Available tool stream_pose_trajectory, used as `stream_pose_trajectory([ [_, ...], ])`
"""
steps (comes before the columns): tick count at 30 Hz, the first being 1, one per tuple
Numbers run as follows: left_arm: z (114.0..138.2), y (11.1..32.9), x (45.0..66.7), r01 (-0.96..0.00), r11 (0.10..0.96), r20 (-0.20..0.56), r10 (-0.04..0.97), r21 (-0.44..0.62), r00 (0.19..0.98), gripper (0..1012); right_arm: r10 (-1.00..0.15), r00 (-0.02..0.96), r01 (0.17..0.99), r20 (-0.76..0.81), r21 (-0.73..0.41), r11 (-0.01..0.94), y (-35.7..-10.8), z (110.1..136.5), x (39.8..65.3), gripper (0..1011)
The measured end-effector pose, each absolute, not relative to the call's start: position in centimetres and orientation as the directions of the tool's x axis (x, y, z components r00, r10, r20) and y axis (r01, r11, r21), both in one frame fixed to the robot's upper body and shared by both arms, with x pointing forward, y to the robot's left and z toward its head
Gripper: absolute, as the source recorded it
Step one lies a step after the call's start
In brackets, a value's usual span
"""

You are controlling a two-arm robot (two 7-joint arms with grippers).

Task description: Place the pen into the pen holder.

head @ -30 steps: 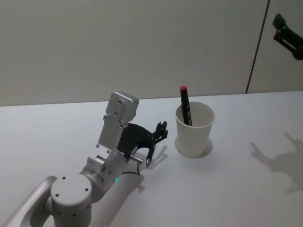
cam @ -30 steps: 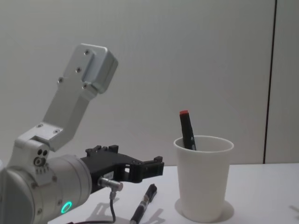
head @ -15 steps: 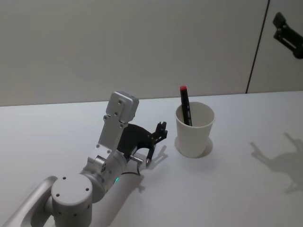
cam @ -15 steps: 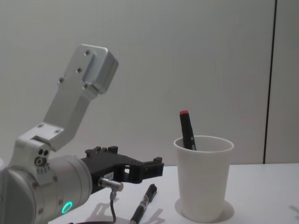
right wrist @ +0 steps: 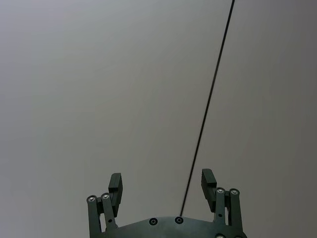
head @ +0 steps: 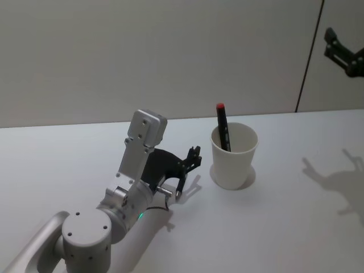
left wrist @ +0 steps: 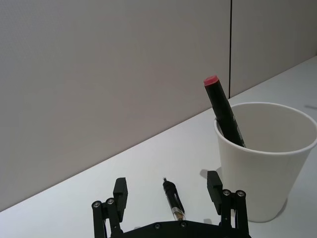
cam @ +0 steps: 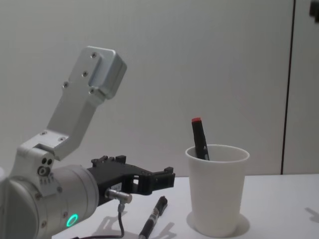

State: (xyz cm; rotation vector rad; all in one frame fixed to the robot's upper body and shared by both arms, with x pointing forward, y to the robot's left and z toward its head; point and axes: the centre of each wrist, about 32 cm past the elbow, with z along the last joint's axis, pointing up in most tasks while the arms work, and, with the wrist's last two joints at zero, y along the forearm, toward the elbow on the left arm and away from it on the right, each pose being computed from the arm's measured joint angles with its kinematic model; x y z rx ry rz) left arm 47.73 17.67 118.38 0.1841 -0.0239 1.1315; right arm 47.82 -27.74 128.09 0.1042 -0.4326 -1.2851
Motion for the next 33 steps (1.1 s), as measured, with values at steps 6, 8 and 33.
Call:
stream_pose_trajectory([
  [6,118.4,17.7,47.7,-0.901,0.412,0.112,0.897,0.134,0.427,1003,-0.943,0.165,0.931,0.289,0.271,0.245,-28.1,127.3,48.9,1001],
  [8,118.4,17.6,47.7,-0.901,0.413,0.112,0.897,0.134,0.427,1003,-0.943,0.150,0.940,0.298,0.254,0.230,-28.2,127.0,49.2,1001],
  [33,118.5,17.3,47.1,-0.890,0.420,0.096,0.893,0.176,0.440,1003,-0.948,0.106,0.963,0.300,0.208,0.173,-28.7,126.0,50.1,1001],
])
